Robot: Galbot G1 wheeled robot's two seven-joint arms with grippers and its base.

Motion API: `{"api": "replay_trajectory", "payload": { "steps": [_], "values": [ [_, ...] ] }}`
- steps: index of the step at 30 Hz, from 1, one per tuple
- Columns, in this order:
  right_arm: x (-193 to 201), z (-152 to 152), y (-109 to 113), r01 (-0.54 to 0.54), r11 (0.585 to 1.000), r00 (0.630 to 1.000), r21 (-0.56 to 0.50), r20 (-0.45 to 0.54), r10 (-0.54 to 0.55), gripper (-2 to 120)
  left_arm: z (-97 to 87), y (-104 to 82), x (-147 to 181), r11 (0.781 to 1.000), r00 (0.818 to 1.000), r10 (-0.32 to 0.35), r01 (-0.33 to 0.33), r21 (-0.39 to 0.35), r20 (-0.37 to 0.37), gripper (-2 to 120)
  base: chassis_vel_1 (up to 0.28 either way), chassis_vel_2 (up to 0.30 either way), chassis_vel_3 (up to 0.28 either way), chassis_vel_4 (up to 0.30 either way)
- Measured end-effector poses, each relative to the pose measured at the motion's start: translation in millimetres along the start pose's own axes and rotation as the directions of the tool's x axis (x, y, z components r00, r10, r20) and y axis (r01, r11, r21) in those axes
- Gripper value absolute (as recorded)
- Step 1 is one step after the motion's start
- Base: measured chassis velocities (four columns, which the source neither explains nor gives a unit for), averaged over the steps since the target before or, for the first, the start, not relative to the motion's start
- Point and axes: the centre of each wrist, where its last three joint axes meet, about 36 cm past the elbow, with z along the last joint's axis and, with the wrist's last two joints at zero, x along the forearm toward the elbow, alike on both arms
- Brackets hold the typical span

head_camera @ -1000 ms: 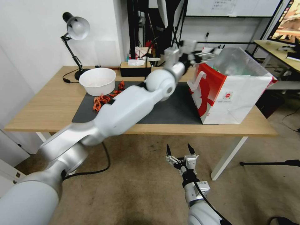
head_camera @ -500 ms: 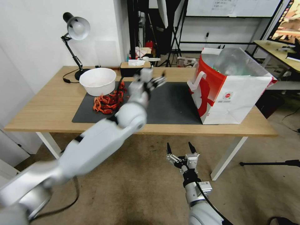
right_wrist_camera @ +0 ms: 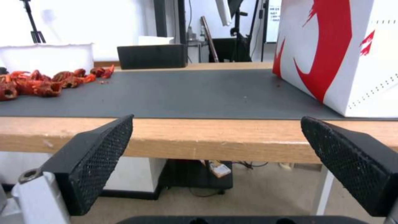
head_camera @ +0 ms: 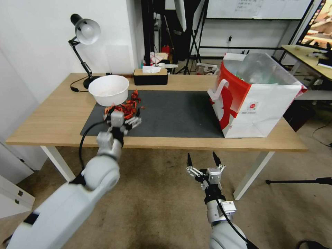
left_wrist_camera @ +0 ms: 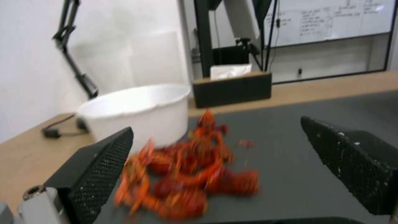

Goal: Close the takeout container lid, then place the container into the takeout bag.

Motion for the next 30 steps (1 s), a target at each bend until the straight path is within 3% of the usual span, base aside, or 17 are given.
{"api": "replay_trajectory", "payload": {
  "steps": [5,7,11,21,30],
  "values": [
    [1,-1,0,-0.004,1.000,1.000,0.002,0.010,0.004,100,13.3,-1.9,22,1.000,1.000,-0.021,0.021,-0.009,-0.011,100,0.000,0.000,0.000,0.000],
    [9,-3,-2,-0.026,1.000,0.999,0.010,0.019,0.026,100,24.7,-12.3,37,1.000,1.000,-0.007,0.008,0.013,-0.019,100,0.000,0.000,0.000,0.000],
    [11,-4,-3,-0.030,0.999,0.999,0.010,0.027,0.030,100,35.3,-13.1,52,0.999,1.000,-0.010,0.011,0.034,-0.020,100,0.000,0.000,0.000,0.000],
    [13,-4,-4,-0.038,0.999,0.999,0.001,0.037,0.038,100,51.9,-4.5,79,0.999,0.999,-0.022,0.023,0.032,-0.048,100,0.000,0.000,0.000,0.000],
    [13,-5,-4,-0.034,0.999,0.999,-0.006,0.037,0.034,100,62.4,-9.1,90,0.998,0.998,-0.039,0.042,0.047,-0.054,100,0.000,0.000,0.000,0.000]
  ]
}}
